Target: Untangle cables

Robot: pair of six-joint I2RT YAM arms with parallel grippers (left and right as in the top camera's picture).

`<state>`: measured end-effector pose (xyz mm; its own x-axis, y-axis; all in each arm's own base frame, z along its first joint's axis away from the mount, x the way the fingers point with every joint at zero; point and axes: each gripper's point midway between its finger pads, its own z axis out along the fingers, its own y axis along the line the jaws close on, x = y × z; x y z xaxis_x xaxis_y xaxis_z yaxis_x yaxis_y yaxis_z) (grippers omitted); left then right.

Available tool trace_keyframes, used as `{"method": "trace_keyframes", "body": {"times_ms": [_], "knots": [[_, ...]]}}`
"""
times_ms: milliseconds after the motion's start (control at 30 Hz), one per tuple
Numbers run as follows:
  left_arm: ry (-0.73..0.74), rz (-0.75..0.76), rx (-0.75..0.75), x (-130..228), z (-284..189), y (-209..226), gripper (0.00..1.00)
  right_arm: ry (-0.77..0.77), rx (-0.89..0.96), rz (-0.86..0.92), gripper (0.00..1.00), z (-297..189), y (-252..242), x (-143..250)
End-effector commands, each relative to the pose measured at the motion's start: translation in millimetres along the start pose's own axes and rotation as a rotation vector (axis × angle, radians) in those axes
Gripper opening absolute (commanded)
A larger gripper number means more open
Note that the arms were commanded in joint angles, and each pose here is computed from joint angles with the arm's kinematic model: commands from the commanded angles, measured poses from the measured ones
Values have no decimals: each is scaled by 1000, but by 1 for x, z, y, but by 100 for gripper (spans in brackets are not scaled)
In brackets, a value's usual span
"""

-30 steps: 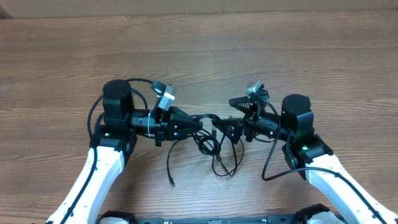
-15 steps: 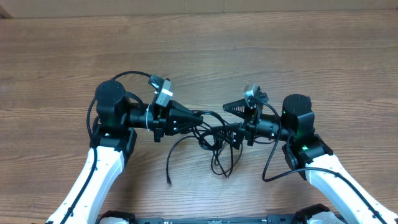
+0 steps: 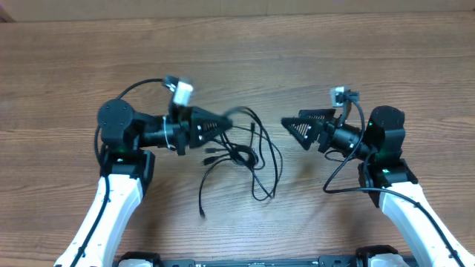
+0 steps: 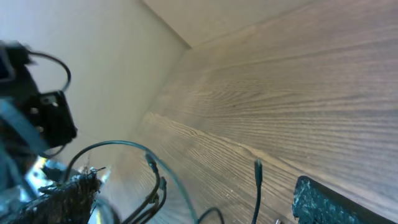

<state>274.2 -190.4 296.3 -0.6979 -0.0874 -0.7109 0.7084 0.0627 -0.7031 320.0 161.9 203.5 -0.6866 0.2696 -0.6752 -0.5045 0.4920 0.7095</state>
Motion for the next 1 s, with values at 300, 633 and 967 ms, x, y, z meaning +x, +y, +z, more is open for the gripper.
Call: {"method": "trace_keyframes", "body": {"times_ms": [300, 633, 967], "knots": [[-344, -362, -326, -39, -30, 74, 4, 84, -262, -80, 100, -8, 52, 7], [-453, -627, -405, -35, -42, 99, 4, 103, -277, -81, 100, -5, 57, 12], [-537, -690, -477, -36, -53, 115, 4, 129, -206, -8, 99, 7, 48, 25]]}}
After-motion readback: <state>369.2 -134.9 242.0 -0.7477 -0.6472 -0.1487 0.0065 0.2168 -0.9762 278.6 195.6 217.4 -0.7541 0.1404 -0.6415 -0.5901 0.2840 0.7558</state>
